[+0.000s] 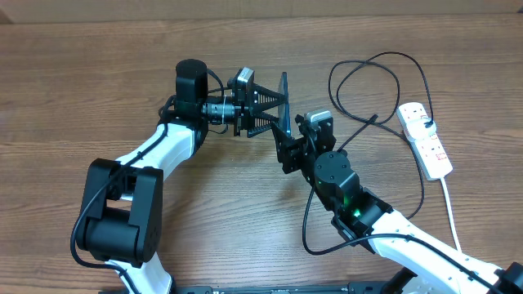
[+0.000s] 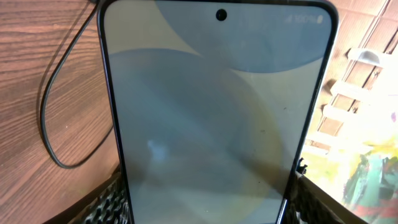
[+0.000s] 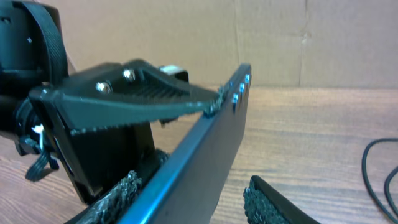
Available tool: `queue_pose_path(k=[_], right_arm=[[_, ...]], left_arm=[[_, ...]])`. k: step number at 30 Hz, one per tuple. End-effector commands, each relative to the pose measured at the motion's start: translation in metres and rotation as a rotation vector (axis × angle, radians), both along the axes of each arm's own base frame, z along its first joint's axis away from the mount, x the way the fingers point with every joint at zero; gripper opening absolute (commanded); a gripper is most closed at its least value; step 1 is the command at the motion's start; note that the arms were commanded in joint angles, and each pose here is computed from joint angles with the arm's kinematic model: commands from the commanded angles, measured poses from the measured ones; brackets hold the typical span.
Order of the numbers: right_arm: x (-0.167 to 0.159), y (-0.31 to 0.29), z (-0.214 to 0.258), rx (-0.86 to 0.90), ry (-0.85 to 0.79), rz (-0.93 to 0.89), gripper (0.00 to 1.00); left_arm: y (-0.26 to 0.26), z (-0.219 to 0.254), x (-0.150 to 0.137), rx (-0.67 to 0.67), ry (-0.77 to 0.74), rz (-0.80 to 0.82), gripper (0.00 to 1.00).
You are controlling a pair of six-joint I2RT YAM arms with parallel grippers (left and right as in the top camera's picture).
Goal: Plug charger to phone and switch on socket
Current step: 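Move the right gripper to the phone's edge and grasp it, then release the phone from the left gripper, holding it with the right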
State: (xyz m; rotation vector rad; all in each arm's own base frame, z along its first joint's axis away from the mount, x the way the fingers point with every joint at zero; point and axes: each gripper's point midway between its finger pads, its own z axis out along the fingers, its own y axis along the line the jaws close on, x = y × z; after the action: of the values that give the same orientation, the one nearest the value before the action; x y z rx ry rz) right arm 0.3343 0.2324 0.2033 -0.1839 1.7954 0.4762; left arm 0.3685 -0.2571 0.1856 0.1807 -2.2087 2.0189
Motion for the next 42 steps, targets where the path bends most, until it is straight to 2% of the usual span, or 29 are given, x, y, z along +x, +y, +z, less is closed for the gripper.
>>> queue_pose_path(k=[1, 10, 20, 25, 29, 31, 36, 39, 42], right_arm=[[0.005, 0.0, 0.007, -0.008, -0.029, -0.015, 0.52], [0.015, 0.01, -0.013, -0.015, -0.023, -0.016, 0.47], [0.019, 0.004, -0.01, -0.058, -0.058, -0.045, 0.28], [0.02, 0.006, 0.009, -0.007, -0.113, -0.047, 0.15], [0.019, 0.008, 0.01, -0.001, -0.118, -0.043, 0.1], [0.019, 0.008, 0.01, -0.001, -0.118, -0.042, 0.09], [0.019, 0.008, 0.011, 0.001, -0.118, -0.042, 0.04], [0.019, 0.008, 0.011, 0.016, -0.113, -0.045, 0.04], [0.019, 0.008, 0.01, 0.063, -0.088, -0.053, 0.04]], left_arm=[[0.002, 0.002, -0.003, -0.015, 0.01, -0.027, 0.4], [0.002, 0.002, -0.003, -0.016, 0.01, -0.027, 0.4], [0.002, 0.002, -0.004, -0.017, 0.01, -0.031, 0.4], [0.002, 0.002, -0.004, -0.017, 0.01, -0.031, 0.41], [0.002, 0.002, -0.004, -0.017, 0.011, -0.031, 0.41], [0.002, 0.002, -0.003, -0.016, 0.009, -0.03, 0.46], [0.002, 0.001, 0.001, -0.007, 0.007, -0.007, 0.7], [0.002, -0.001, 0.004, 0.001, 0.001, 0.014, 0.77], [0.002, -0.003, 0.01, 0.014, -0.008, 0.048, 0.78]])
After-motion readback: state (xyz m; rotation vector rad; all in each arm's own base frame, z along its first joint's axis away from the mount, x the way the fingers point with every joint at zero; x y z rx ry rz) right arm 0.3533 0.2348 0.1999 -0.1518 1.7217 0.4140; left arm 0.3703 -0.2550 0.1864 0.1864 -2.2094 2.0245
